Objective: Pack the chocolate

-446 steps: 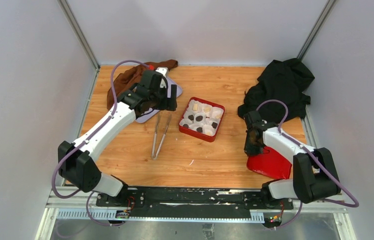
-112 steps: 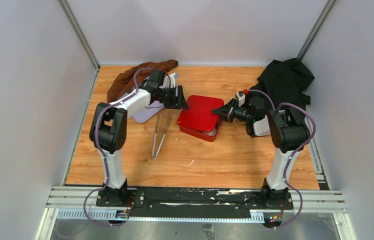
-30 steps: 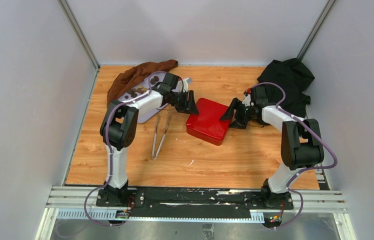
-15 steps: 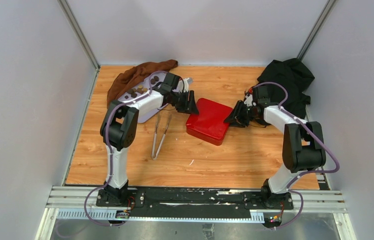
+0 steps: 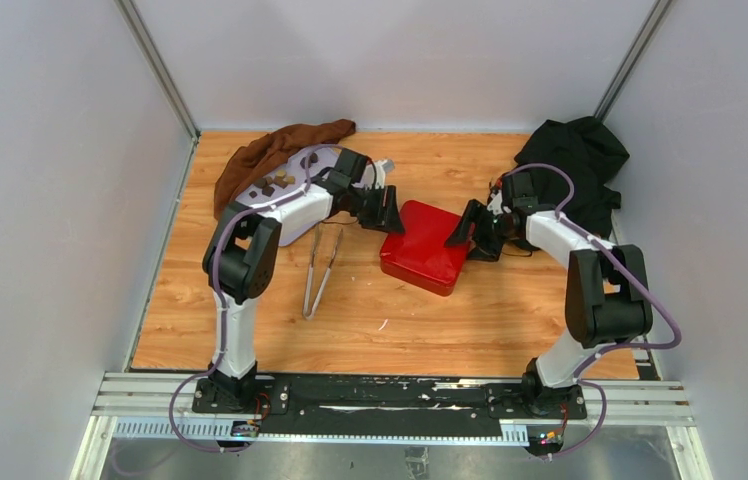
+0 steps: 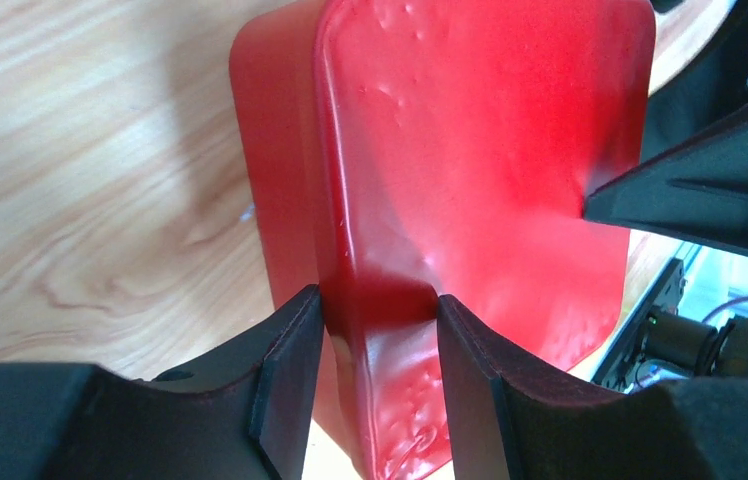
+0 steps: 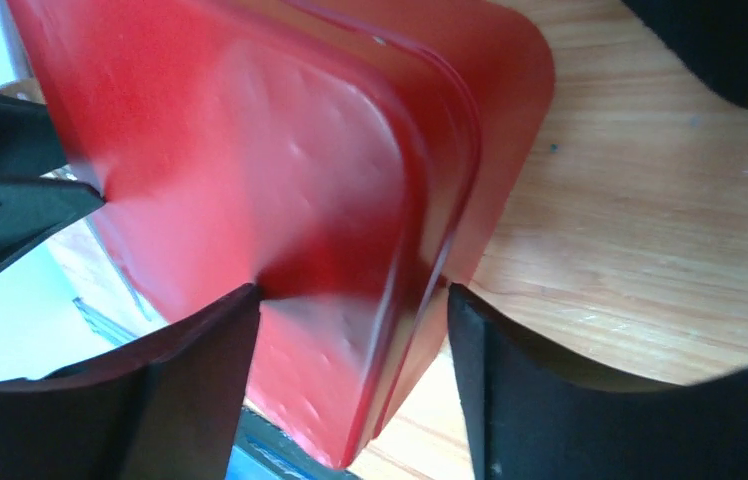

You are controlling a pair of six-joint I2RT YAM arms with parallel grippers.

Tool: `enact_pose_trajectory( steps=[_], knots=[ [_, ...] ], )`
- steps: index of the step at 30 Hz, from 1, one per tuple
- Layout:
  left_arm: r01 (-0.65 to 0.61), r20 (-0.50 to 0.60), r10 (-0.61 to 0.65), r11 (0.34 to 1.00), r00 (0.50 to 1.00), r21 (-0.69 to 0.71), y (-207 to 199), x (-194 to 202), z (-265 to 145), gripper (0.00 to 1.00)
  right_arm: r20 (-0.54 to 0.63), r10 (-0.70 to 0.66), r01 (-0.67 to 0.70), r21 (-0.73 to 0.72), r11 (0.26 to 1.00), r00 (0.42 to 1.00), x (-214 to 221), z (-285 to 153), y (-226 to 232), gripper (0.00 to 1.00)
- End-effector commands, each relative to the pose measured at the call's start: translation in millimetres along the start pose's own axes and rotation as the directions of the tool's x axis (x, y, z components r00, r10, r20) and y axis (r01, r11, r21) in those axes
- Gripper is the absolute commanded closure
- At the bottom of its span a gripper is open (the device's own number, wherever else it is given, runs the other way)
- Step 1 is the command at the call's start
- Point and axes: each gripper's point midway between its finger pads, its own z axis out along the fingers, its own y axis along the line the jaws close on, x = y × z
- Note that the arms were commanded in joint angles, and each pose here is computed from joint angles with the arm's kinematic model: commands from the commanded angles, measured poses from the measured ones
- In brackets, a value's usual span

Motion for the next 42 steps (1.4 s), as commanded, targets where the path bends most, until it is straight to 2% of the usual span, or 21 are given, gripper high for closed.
enact_pose_trajectory(
  steps=[1,7,15,19,22,26,28,31,42],
  knots=[
    [-0.01,-0.092,0.01,1.0,0.996,0.007,-7,32,10,0.51,0.022,-0.038,0.036,0.082,0.996,0.999,-1,-13,-4,0.21],
    [-0.013,-0.099,0.013,1.0,0.995,0.005,-6,33,11,0.51,0.067,-0.09,0.084,0.094,0.992,0.994,-9,-31,9,0.07],
    [-0.007,-0.11,0.007,1.0,0.994,-0.001,-2,37,13,0.51,0.085,-0.125,0.108,0.178,0.978,0.988,-7,-49,4,0.04],
    [-0.004,-0.117,0.003,1.0,0.993,-0.007,0,39,13,0.51,0.104,-0.239,0.208,0.244,0.947,0.966,-6,-65,14,0.04],
    [-0.003,-0.118,0.002,1.0,0.993,-0.009,0,39,14,0.51,0.083,-0.313,0.278,0.287,0.917,0.946,4,-72,18,0.23],
    [-0.002,-0.119,0.0,1.0,0.993,-0.011,1,39,15,0.51,0.026,-0.374,0.346,0.323,0.881,0.927,25,-70,19,0.68],
    [-0.002,-0.12,0.001,1.0,0.993,-0.01,1,39,15,0.51,-0.008,-0.397,0.377,0.333,0.864,0.918,37,-66,19,0.85],
    [-0.001,-0.122,0.0,1.0,0.993,-0.01,2,39,16,0.51,-0.042,-0.408,0.397,0.345,0.851,0.912,48,-62,20,0.99],
    [-0.003,-0.127,0.002,1.0,0.992,-0.004,1,38,17,0.51,-0.09,-0.45,0.447,0.386,0.807,0.889,56,-64,26,1.0]
  ],
)
